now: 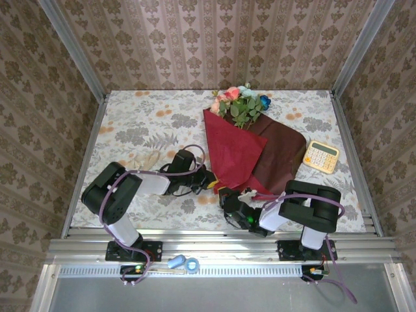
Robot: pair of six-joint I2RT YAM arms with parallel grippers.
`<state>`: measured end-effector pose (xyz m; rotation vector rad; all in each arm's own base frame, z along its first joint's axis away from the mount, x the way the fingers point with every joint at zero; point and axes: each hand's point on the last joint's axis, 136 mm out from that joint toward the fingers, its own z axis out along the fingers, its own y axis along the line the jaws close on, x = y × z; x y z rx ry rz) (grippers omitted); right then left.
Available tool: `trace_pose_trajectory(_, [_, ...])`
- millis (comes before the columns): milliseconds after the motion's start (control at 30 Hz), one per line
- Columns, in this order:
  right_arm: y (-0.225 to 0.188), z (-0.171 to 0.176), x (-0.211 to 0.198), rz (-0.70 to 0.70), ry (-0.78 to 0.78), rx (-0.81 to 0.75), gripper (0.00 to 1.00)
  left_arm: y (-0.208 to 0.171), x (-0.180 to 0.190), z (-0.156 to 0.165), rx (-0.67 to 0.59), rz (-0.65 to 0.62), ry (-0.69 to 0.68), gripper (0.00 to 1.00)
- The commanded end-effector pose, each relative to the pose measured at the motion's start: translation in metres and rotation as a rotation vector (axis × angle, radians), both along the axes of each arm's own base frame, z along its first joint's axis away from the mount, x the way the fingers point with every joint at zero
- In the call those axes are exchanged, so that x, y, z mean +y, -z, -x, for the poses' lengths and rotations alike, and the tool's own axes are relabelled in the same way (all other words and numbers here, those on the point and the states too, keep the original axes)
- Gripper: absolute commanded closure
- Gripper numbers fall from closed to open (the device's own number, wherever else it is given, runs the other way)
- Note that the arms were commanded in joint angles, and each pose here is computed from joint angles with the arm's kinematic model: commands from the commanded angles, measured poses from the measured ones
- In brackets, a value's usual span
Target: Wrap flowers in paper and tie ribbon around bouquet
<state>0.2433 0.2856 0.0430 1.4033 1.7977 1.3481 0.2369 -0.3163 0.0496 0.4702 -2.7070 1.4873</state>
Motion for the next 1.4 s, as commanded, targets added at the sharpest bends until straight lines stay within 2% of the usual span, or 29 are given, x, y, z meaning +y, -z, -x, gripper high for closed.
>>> trace_pose_trajectory(0, [-0.009, -0.007, -0.013, -0.271, 0.216, 0.104, 1.0, 0.006, 0.005, 0.004, 0.019, -0.003, 0.022, 1.0])
trace_pose_trajectory(67, [-0.013, -0.003, -0.013, -0.253, 0.211, 0.119, 1.0, 0.008, 0.01, 0.0, 0.015, -0.011, 0.017, 1.0])
trace_pose_trajectory(100, [-0.014, -0.002, -0.013, -0.246, 0.209, 0.126, 1.0, 0.007, 0.01, -0.001, 0.009, -0.01, 0.018, 0.95])
trace_pose_trajectory(133, [-0.015, -0.001, -0.014, -0.238, 0.208, 0.13, 1.0, 0.008, 0.011, -0.002, 0.007, -0.012, 0.017, 0.82])
trace_pose_trajectory(200, [-0.018, -0.002, -0.015, -0.24, 0.211, 0.127, 1.0, 0.007, 0.012, -0.001, 0.006, -0.021, 0.024, 0.66])
trace_pose_trajectory(233, [-0.019, -0.002, -0.015, -0.245, 0.212, 0.125, 1.0, 0.007, 0.012, 0.001, 0.003, -0.023, 0.031, 0.6])
trace_pose_trajectory(300, [-0.021, -0.003, -0.013, -0.253, 0.211, 0.124, 1.0, 0.005, 0.009, 0.003, -0.007, -0.017, 0.042, 0.56])
trace_pose_trajectory(400, [-0.02, -0.002, -0.013, -0.254, 0.209, 0.128, 1.0, 0.0, 0.0, 0.012, 0.003, 0.016, 0.084, 0.55])
trace_pose_trajectory(567, [-0.018, -0.001, -0.015, -0.253, 0.211, 0.133, 1.0, -0.004, -0.005, 0.014, -0.009, 0.039, 0.077, 0.63])
trace_pose_trajectory(733, [-0.018, -0.001, -0.016, -0.254, 0.208, 0.137, 1.0, -0.004, -0.003, 0.019, -0.012, 0.044, 0.077, 0.64])
trace_pose_trajectory(800, [-0.018, 0.0, -0.016, -0.251, 0.206, 0.138, 1.0, -0.004, -0.003, 0.019, -0.012, 0.049, 0.081, 0.79])
trace_pose_trajectory(867, [-0.017, 0.001, -0.017, -0.243, 0.203, 0.143, 1.0, -0.002, -0.003, 0.018, -0.007, 0.057, 0.074, 1.0])
trace_pose_trajectory(1133, [-0.02, 0.01, -0.014, -0.196, 0.138, 0.186, 1.0, -0.004, 0.003, 0.001, -0.037, 0.057, 0.034, 0.99])
trace_pose_trajectory(1167, [-0.021, 0.011, -0.012, -0.192, 0.128, 0.193, 1.0, -0.005, 0.002, -0.003, -0.041, 0.059, 0.032, 0.84])
trace_pose_trajectory(1233, [-0.025, 0.012, -0.009, -0.193, 0.109, 0.192, 1.0, -0.005, -0.003, -0.009, -0.05, 0.06, 0.034, 0.68])
trace_pose_trajectory(1300, [-0.024, 0.013, -0.007, -0.195, 0.101, 0.195, 1.0, -0.003, -0.007, -0.018, -0.06, 0.063, 0.033, 0.63])
trace_pose_trajectory(1367, [-0.025, 0.013, -0.008, -0.196, 0.1, 0.196, 1.0, 0.0, -0.011, -0.027, -0.064, 0.068, 0.029, 0.65])
